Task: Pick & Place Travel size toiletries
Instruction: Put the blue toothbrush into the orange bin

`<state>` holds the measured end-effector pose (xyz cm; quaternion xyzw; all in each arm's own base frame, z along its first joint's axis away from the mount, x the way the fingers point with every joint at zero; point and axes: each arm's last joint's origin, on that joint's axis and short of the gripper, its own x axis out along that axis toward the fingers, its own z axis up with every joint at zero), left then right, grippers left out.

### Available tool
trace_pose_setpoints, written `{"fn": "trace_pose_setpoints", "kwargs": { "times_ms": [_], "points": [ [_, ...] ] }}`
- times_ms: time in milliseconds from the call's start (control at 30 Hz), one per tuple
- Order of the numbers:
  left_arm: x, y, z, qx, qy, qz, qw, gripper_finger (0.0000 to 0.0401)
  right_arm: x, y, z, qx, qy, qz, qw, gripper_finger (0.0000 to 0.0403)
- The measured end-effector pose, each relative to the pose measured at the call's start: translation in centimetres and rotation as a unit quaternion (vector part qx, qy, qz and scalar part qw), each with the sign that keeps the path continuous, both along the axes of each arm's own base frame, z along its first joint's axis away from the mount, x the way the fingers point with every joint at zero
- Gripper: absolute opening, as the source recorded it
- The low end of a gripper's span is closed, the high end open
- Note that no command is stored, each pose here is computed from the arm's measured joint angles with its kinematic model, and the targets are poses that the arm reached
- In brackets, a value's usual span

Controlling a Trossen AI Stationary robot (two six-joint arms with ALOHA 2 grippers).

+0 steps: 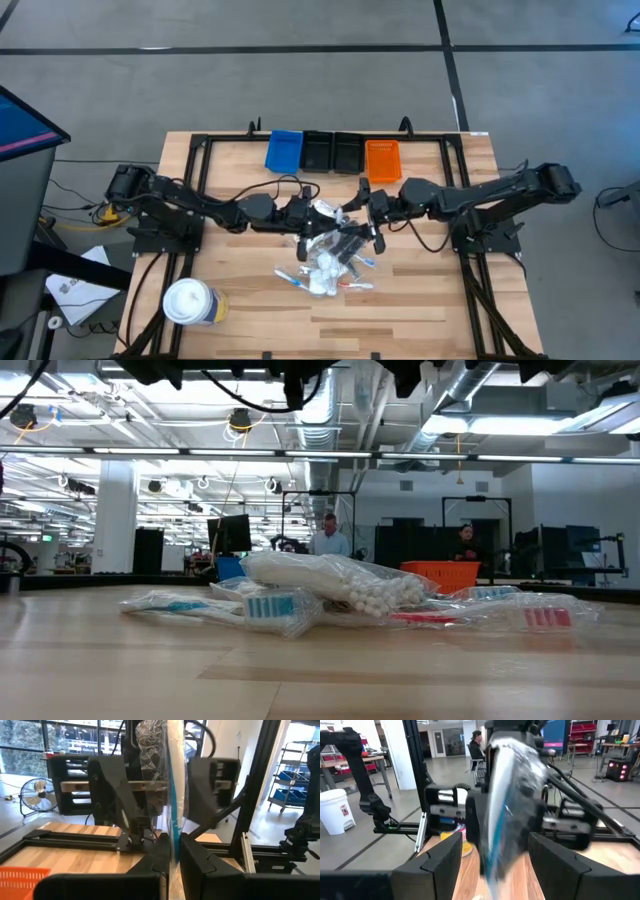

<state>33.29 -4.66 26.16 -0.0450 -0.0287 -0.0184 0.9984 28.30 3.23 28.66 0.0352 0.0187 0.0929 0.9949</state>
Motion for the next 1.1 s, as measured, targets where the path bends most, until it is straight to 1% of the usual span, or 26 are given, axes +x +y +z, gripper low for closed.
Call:
{"fn": "trace_pose_setpoints", "kwargs": {
  "times_ms": [233, 367, 533, 800, 933, 1000, 1100],
  "points": [
    [0.08, -0.01, 0.23, 0.0, 0.0, 0.0, 1.0, 0.0011, -0.19, 0.14, 0.0, -0.001, 0.005, 0.003, 1.0, 0.0217],
    [0.11, 0.16, 0.15, 0.0, 0.004, 0.003, 1.0, 0.0012, -0.2, 0.14, -0.03, -0.001, 0.007, 0.003, 1.0, 0.0202],
    [0.15, 0.4, -0.04, -0.008, 0.013, 0.006, 1.0, 0.0013, -0.19, 0.14, 0.18, 0.003, -0.003, 0.003, 1.0, 0.0157],
    [0.14, 0.34, -0.08, -0.009, 0.015, 0.01, 1.0, 0.0015, -0.18, 0.02, 0.23, 0.003, -0.006, 0.001, 1.0, 0.0065],
    [0.14, 0.38, -0.13, -0.013, 0.018, 0.013, 1.0, 0.0027, -0.14, -0.33, 0.02, -0.001, 0.004, -0.006, 1.0, 0.0017],
    [0.14, 0.38, -0.16, -0.013, 0.018, 0.013, 1.0, 0.0039, -0.13, -0.51, -0.02, -0.002, 0.006, -0.009, 1.0, 0.0013],
    [0.11, 0.22, -0.07, -0.014, 0.014, 0.011, 1.0, 0.006, -0.12, -0.69, -0.19, -0.002, 0.014, -0.012, 1.0, 0.0028]
  ]
}}
